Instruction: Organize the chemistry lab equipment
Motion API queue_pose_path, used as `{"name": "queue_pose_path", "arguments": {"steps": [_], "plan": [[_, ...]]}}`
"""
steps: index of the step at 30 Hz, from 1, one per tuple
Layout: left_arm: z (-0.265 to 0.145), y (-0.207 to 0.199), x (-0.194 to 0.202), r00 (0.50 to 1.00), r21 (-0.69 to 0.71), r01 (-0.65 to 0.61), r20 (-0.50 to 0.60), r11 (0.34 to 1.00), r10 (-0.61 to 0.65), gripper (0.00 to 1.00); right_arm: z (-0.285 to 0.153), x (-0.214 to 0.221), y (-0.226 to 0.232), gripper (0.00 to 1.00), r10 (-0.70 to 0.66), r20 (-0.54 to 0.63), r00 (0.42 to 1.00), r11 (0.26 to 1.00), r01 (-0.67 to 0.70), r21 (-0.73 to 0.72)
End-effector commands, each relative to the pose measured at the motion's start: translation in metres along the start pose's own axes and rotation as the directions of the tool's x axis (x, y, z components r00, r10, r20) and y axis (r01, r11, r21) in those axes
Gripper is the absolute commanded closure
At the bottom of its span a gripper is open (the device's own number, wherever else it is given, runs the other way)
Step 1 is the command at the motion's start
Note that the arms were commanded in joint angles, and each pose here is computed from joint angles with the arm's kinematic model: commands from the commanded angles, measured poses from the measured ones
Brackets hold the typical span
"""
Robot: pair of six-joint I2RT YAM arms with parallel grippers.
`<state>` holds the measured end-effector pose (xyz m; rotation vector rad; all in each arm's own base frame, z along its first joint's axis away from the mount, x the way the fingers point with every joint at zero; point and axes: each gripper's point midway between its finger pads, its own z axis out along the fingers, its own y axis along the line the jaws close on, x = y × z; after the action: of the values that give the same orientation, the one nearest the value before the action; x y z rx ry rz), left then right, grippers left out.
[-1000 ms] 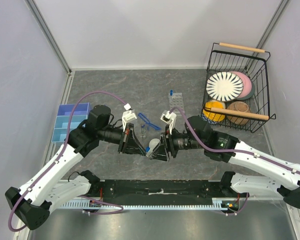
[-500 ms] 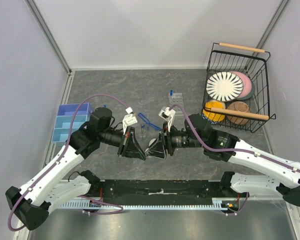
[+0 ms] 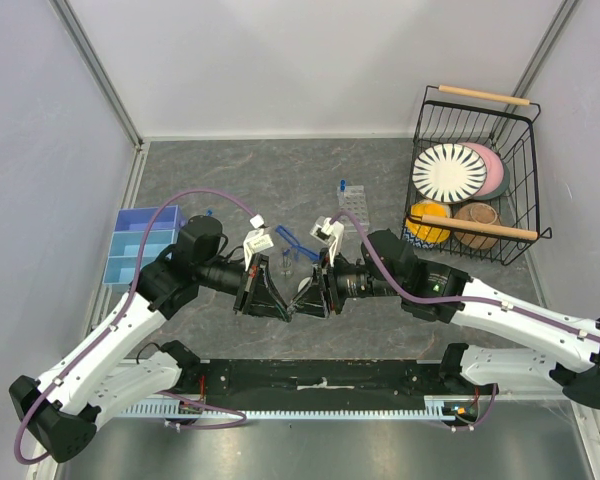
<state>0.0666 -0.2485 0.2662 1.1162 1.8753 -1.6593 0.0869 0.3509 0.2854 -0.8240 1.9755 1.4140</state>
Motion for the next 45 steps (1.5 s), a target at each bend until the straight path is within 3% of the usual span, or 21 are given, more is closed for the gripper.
{"name": "queue_pose_path", "arguments": {"steps": [1,28,45], "plan": [[-0.001,-0.011,-0.006,1.0,0.038,-0.026,0.012,0.999,0.025,0.98,-0.007,-0.024,0.022,0.6,-0.036,0.079,0.996,0.998,0.041,-0.053],[-0.001,-0.01,-0.009,1.0,0.021,-0.027,0.016,0.999,0.027,0.98,-0.009,-0.015,0.02,0.7,-0.037,0.071,0.997,0.998,0.041,-0.045],[-0.002,-0.009,-0.012,0.999,0.008,-0.036,0.017,0.999,0.035,0.98,-0.008,-0.005,0.019,0.65,-0.032,0.049,0.998,0.998,0.034,-0.046]]}}
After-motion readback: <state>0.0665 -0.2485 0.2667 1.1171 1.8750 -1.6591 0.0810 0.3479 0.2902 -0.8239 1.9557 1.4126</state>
